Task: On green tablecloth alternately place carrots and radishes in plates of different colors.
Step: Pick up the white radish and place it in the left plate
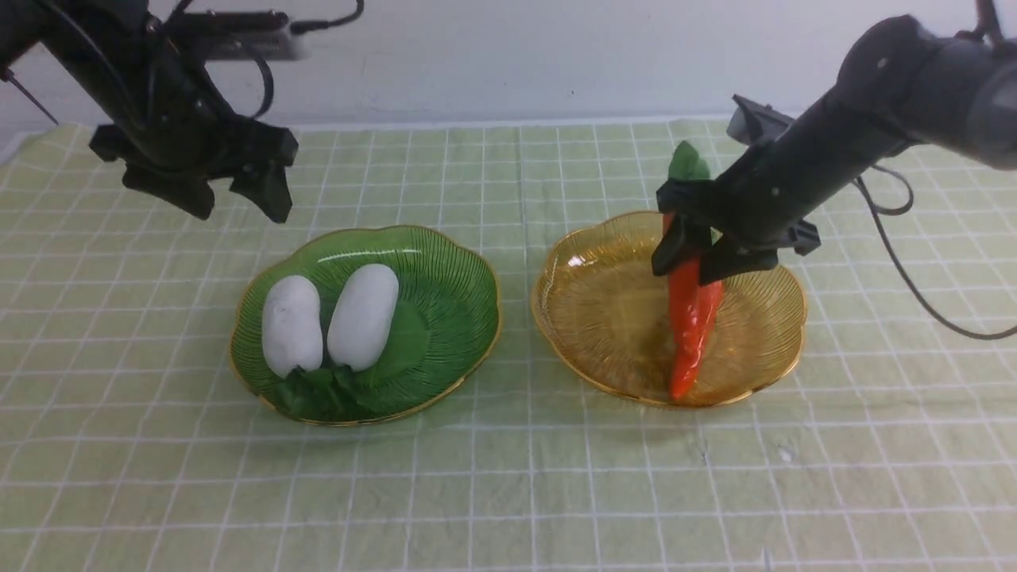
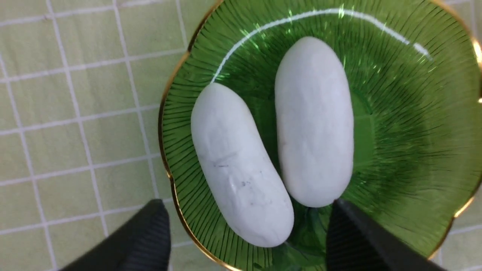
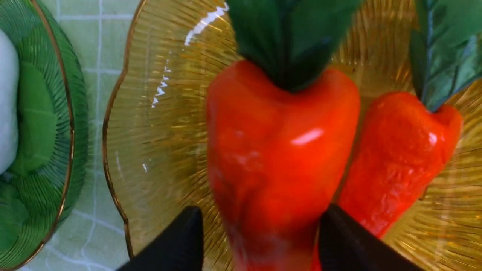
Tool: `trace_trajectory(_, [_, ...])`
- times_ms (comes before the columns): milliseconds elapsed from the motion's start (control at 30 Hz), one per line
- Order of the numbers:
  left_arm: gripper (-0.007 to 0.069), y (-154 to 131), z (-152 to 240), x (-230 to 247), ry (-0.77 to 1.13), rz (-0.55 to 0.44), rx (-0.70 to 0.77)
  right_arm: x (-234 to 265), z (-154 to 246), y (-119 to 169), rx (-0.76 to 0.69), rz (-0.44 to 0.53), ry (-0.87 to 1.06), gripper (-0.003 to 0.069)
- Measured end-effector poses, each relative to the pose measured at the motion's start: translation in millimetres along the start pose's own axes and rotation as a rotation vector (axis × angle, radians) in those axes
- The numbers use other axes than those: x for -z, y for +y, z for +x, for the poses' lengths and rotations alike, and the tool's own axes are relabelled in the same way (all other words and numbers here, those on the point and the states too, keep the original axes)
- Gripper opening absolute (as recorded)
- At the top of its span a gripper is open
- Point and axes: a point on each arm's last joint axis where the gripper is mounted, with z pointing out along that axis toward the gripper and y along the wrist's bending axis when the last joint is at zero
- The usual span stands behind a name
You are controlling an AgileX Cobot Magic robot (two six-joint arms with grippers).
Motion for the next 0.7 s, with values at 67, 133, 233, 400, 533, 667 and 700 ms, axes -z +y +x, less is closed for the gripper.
trace_trajectory(67, [0.0288, -4, 3, 27, -0.058, 0.001, -0.005, 0, 0, 1, 0.003, 0.0, 0.003, 0.0482])
trace_trajectory(133, [0.0113, -9, 12, 61, -0.128, 0.0, -0.012, 1, 1, 2, 0.007, -0.003, 0.015, 0.0535])
trace_trajectory(233, [0.0015, -16, 40, 102, -0.184, 0.0, -0.021, 9, 4, 4, 0.064, 0.021, 0.085, 0.0538])
trace_trajectory(400, [-0.0008, -25, 104, 136, -0.188, 0.002, -0.024, 59, 1, 19, 0.171, 0.096, -0.001, 0.0321])
trace_trajectory(533, [-0.0008, -30, 160, 147, -0.195, 0.001, -0.025, 122, 9, 45, 0.226, 0.105, -0.132, 0.0067])
trace_trajectory(667, [-0.0008, -35, 210, 158, -0.352, -0.015, -0.027, 204, 36, 79, 0.293, 0.088, -0.307, -0.0005])
trace_trajectory(700, [-0.0008, -36, 227, 156, -0.404, -0.021, -0.026, 229, 48, 88, 0.316, 0.082, -0.364, -0.001])
